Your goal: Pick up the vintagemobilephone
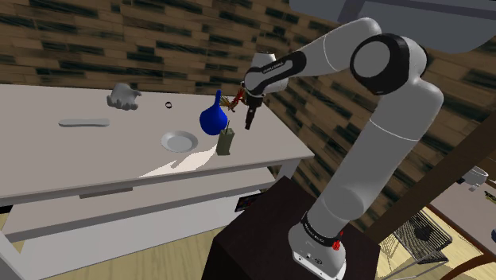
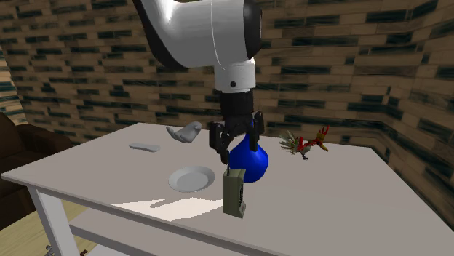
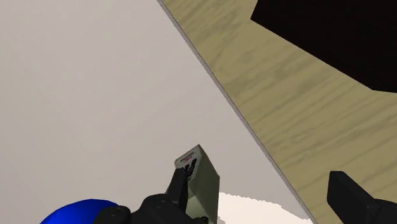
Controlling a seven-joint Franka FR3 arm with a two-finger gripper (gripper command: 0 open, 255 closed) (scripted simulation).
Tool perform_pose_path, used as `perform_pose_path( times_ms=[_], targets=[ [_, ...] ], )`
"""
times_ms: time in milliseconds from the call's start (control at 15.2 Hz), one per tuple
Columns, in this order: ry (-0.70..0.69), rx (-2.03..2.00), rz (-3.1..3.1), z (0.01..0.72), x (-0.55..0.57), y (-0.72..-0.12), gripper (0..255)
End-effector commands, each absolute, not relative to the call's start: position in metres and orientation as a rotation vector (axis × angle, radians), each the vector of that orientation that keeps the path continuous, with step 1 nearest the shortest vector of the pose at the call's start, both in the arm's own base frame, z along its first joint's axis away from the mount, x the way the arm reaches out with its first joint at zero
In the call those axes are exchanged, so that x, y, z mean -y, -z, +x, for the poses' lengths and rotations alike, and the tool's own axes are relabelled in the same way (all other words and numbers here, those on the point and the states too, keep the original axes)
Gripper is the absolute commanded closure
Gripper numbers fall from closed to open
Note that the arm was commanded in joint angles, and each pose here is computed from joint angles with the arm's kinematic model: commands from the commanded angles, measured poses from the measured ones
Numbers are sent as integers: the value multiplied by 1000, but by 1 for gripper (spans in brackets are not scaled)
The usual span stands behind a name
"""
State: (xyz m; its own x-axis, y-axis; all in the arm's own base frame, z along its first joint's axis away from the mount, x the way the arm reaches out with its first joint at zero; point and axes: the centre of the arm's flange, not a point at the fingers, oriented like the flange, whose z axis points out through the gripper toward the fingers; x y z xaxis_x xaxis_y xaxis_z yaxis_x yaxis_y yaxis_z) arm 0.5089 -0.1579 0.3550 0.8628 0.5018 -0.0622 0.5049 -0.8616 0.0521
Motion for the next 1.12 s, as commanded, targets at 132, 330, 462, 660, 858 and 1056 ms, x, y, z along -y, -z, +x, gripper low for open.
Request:
perform_pose_path(
  times_ms=[132,330,462,660,858,1056],
  targets=[
    [68,-909,2943,549,171,-322,0],
    [67,-985,2924,578,179,-296,0],
    [66,-1036,2910,597,184,-279,0],
    [65,-1093,2893,620,189,-259,0],
    [65,-1093,2893,620,189,-243,0],
    [65,-1093,2893,619,189,-228,0]
  ],
)
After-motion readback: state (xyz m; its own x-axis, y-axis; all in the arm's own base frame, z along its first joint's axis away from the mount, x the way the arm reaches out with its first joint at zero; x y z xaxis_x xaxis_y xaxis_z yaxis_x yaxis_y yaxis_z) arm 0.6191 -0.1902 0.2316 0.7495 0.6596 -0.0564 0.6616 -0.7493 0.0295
